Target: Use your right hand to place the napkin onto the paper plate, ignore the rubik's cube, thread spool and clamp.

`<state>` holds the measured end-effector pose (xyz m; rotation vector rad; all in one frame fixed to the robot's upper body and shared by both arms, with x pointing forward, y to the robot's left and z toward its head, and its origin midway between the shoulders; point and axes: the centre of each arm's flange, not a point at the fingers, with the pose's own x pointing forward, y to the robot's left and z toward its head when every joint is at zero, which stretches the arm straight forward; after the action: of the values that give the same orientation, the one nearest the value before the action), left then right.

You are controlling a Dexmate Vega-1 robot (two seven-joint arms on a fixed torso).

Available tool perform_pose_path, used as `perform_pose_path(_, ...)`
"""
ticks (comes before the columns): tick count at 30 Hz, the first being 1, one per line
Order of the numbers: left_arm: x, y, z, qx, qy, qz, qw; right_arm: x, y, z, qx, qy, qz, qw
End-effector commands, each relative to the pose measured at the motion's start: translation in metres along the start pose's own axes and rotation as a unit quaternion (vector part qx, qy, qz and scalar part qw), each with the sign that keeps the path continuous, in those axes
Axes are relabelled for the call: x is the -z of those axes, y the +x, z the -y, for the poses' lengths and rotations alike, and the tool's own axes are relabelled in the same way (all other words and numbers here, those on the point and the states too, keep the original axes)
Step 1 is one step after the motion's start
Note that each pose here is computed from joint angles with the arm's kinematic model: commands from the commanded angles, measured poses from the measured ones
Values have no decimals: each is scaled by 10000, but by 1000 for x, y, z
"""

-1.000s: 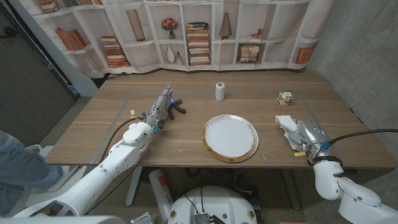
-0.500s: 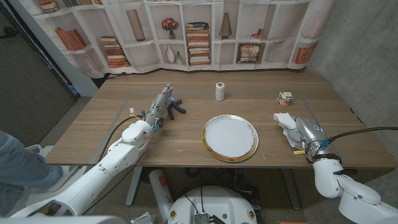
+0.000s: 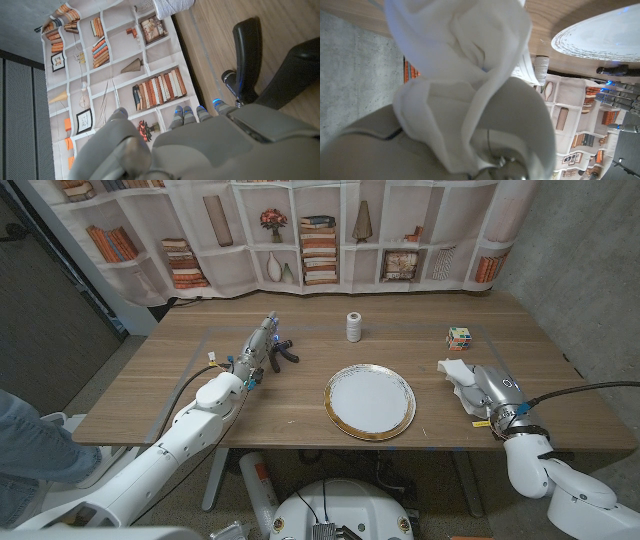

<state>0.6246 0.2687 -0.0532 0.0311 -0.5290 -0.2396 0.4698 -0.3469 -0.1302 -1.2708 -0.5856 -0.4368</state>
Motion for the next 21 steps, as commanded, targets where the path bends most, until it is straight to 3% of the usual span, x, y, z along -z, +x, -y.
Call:
perform_pose_path(1, -1, -5, 4, 8, 25, 34, 10000, -7, 3, 8, 96, 23, 329, 9994)
perform_pose_path(21, -3, -13, 6, -28, 32, 85, 10000, -24, 17, 16, 203, 171, 883, 9957)
